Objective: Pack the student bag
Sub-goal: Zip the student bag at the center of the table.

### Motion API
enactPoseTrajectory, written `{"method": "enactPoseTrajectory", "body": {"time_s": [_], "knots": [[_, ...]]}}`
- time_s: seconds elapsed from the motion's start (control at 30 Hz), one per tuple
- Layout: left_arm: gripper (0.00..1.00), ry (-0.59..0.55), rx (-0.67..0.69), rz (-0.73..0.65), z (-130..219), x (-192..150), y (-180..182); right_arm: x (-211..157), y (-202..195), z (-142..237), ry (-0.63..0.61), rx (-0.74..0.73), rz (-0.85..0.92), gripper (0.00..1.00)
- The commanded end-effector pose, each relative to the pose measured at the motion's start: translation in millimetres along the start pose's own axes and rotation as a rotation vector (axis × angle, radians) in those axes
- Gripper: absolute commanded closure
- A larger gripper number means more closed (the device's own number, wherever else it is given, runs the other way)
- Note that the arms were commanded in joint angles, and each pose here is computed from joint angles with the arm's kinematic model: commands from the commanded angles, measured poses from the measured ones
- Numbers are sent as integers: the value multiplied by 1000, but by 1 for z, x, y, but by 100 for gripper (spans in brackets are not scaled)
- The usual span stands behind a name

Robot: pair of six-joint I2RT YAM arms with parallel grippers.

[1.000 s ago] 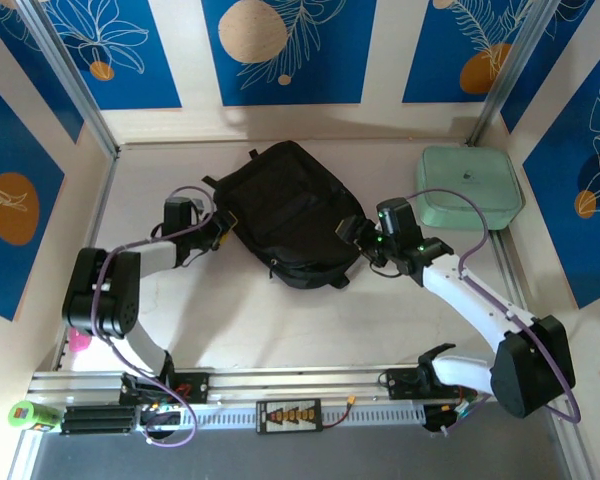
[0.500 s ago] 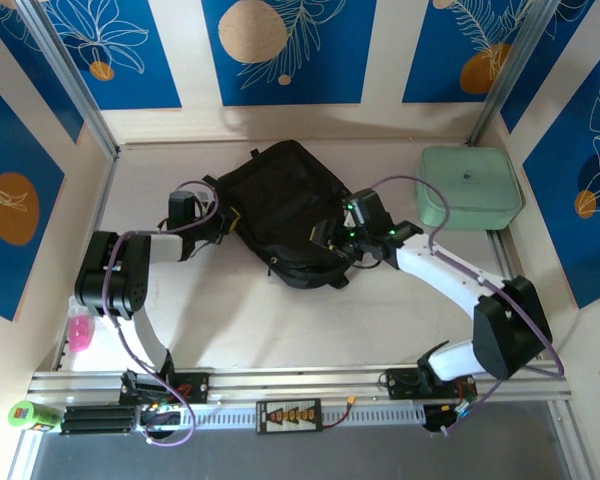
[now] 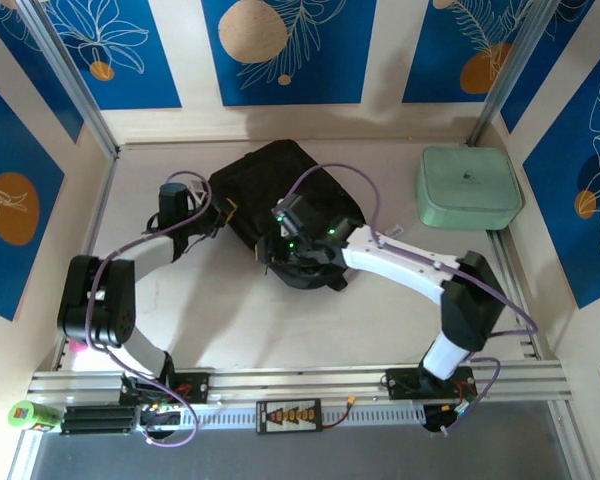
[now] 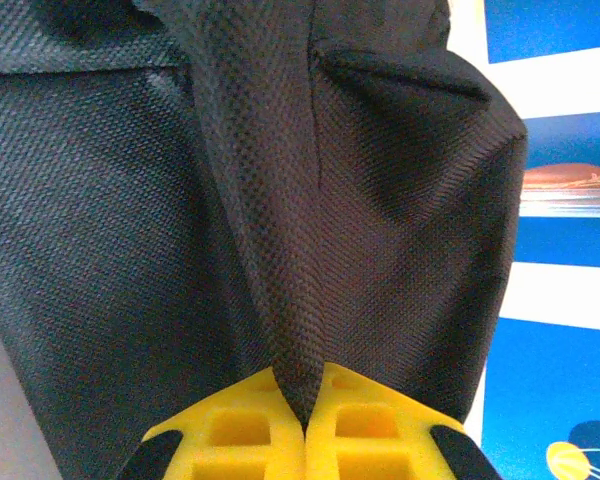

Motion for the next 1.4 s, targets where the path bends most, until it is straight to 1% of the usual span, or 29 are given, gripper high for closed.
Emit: {"method": "enactPoseTrajectory", "body": {"time_s": [0.0,0.13,0.27,0.47,0.63,0.7,0.77,0.83,0.97,1.03,1.3,1.33,1.37], "knots": [[100,-28,-8,-75,15,-1,-20,-19,-19,-21,103,-85,-4,48],[100,-61,5,-101,30,-3,-26,-18,-44,-31,120,-156,-14,49],[100,-68,9,-114,39,-6,-31,-6,-59,-32,100,-164,-19,49],[100,-37,0,-91,37,-13,-28,9,-40,-23,68,-99,42,48],[100,-49,13,-95,36,-11,-27,1,-25,-7,53,-127,58,49],[100,-48,14,-95,34,-10,-26,-5,-22,-5,61,-128,62,51],[100,-47,18,-95,33,-9,-25,-13,-23,-5,85,-138,61,58],[100,-48,19,-95,32,-8,-25,-19,-24,-6,96,-171,74,62],[100,-49,20,-97,31,-7,-26,-24,-22,-8,105,-187,97,67],[100,-51,21,-97,31,-7,-26,-23,-22,-12,108,-190,95,68],[100,-43,28,-106,31,-8,-26,-18,-22,-27,121,-213,99,67],[100,-41,30,-107,31,-8,-26,-17,-23,-28,119,-217,95,68],[100,-42,32,-111,31,-7,-26,-17,-23,-28,117,-219,93,71]]}}
Point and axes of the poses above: each hand's point on the last joint's axis, 136 mm out from that joint toward the fingers, its own z axis back along the fingers, its own y axis along the line the jaws close on, x = y × z, the point moved 2 cm from there along z, back along the fingers, and after that the axes turned 8 degrees about z, right-handed, at the moved point
